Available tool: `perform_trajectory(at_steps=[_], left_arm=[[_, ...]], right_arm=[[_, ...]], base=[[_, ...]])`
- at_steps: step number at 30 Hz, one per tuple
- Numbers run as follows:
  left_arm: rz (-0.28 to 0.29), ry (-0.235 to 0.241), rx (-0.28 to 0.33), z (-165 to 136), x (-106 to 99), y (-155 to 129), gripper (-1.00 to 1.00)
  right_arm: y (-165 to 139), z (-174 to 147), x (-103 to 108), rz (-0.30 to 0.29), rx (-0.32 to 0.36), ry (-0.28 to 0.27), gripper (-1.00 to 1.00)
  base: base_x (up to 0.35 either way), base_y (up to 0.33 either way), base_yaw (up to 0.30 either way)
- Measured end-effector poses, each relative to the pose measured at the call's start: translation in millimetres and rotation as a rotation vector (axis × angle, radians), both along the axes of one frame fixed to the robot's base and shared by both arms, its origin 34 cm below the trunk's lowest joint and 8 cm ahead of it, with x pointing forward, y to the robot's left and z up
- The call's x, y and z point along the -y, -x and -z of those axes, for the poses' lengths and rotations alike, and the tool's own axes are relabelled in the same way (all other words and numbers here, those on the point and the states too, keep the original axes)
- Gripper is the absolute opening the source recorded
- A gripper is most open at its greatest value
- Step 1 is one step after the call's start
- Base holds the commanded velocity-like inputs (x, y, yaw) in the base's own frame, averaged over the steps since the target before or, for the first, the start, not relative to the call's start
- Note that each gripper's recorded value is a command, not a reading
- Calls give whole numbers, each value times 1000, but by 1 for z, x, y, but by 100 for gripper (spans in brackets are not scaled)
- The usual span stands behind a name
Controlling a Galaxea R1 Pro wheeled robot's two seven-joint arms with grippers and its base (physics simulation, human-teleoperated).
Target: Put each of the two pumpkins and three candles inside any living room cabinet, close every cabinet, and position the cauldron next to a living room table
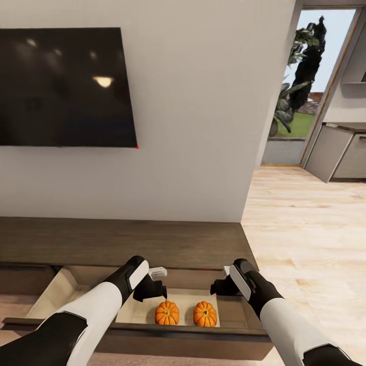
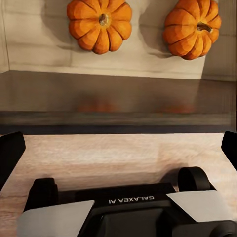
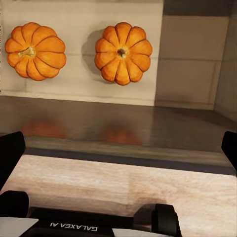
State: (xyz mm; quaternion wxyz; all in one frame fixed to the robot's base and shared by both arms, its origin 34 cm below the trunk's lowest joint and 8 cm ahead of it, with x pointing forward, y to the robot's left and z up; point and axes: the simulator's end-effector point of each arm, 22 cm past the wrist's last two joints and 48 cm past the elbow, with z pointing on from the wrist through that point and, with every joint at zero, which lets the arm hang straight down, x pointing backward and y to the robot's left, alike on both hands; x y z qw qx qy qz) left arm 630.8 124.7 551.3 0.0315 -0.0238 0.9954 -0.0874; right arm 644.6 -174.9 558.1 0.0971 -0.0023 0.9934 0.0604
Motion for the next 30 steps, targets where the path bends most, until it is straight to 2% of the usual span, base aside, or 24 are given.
perform_trajectory(at_steps=[16, 25, 30], left_arm=[[-5, -10, -22, -23, -5, 5, 100], [-28, -19, 18, -21, -10, -4, 100], [-37, -27, 13, -15, -14, 1, 100]], right_arm=[[-4, -30, 0, 0, 0, 0, 100], [-4, -30, 0, 0, -1, 0, 100], [-4, -30, 0, 0, -1, 0, 100]], base=[[0, 0, 0], [-99, 0, 0], [-144, 0, 0]])
